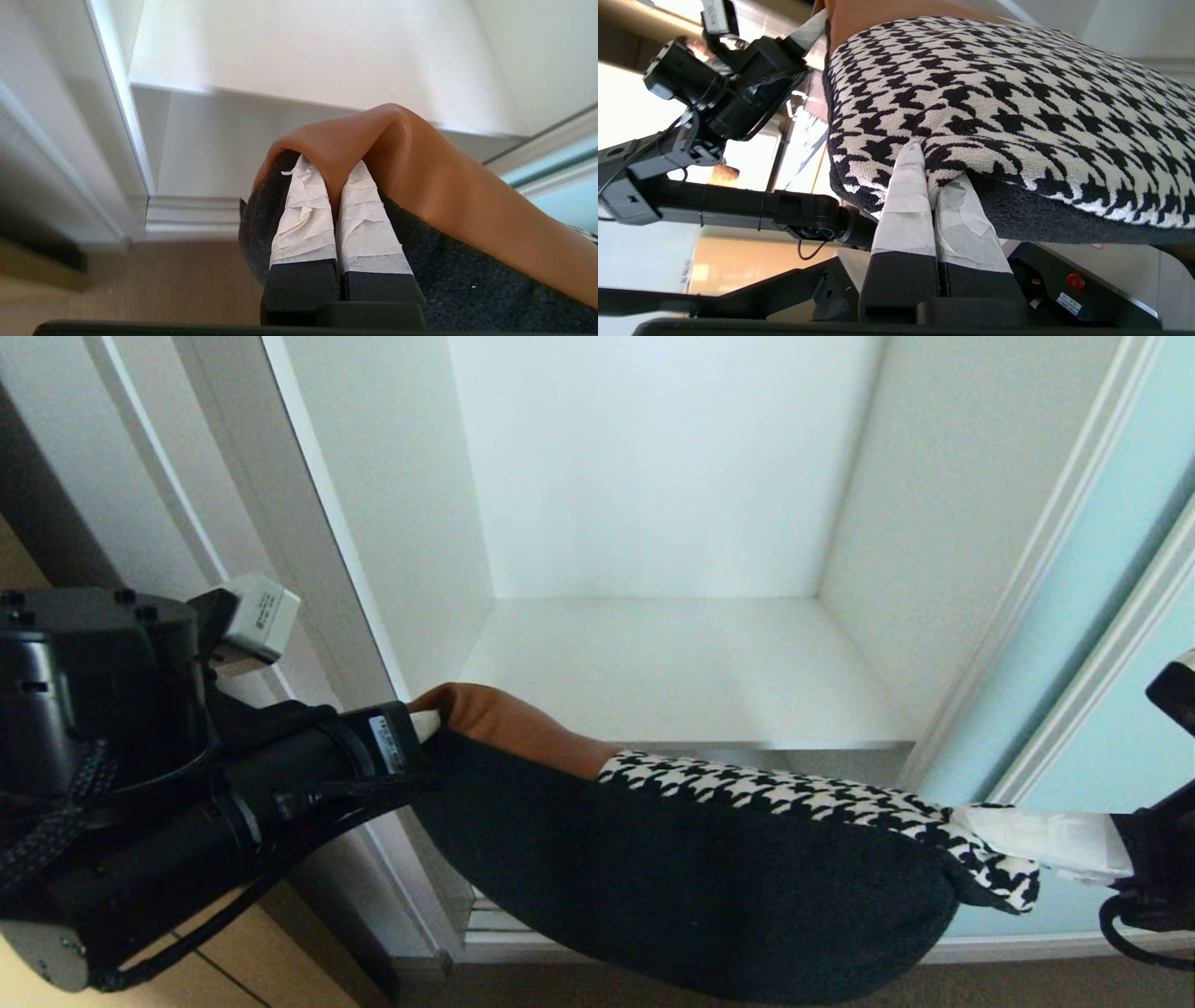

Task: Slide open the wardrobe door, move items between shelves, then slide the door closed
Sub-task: Place the pillow on the higher shelf

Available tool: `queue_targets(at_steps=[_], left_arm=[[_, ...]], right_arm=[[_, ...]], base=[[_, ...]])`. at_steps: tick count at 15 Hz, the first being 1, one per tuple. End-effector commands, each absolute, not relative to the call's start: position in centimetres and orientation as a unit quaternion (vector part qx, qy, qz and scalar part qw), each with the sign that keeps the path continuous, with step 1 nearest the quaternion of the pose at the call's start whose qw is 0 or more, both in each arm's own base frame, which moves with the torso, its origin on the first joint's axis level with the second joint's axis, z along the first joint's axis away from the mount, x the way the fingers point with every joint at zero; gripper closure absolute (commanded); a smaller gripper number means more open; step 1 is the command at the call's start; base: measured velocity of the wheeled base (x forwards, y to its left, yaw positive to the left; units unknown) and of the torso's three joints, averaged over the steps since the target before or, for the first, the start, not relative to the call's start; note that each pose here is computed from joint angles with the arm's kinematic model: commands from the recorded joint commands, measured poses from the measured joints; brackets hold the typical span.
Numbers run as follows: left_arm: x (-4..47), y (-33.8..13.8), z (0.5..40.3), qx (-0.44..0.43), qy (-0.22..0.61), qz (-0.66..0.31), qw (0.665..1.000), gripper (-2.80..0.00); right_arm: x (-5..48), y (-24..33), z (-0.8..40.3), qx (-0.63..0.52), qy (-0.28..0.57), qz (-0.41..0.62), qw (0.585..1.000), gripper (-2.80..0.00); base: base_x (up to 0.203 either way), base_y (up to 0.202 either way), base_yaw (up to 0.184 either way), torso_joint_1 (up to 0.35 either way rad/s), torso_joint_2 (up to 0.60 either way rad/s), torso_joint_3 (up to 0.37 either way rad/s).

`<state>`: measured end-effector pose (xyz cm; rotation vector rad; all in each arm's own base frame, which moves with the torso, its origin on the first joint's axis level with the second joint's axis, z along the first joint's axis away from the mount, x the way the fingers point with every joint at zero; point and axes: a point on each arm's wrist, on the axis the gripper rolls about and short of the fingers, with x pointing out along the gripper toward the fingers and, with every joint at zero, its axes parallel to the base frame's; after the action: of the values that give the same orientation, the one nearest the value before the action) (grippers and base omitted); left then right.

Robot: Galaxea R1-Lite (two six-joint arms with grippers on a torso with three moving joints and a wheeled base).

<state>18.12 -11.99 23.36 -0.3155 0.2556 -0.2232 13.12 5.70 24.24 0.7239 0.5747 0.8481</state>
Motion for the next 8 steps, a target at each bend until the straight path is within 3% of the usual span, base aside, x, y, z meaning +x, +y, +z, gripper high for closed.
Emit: queue_targets(at_steps=[1, 4, 8], left_arm=[[18.2, -12.1, 23.1, -0.156, 0.131, -0.109, 0.973, 0.00], [18.2, -12.2, 22.7, -0.149, 0.138, -0.111, 0.973, 0.00], [18.2, -12.5, 23.1, -0.144, 0.132, -0.120, 0.973, 0.00]], right_arm=[[13.3, 5.8, 24.2, 0.340, 0.272, 0.398, 0.808, 0.00], [13.5, 5.9, 24.2, 0.340, 0.274, 0.397, 0.807, 0.00], [14.7, 6.2, 25.4, 0.339, 0.265, 0.399, 0.810, 0.00]], base=[[0.201, 0.000, 0.001, 0.002, 0.00, 0.004], [0.179, 0.000, 0.002, 0.005, 0.00, 0.002], [0.014, 0.000, 0.000, 0.004, 0.00, -0.001]])
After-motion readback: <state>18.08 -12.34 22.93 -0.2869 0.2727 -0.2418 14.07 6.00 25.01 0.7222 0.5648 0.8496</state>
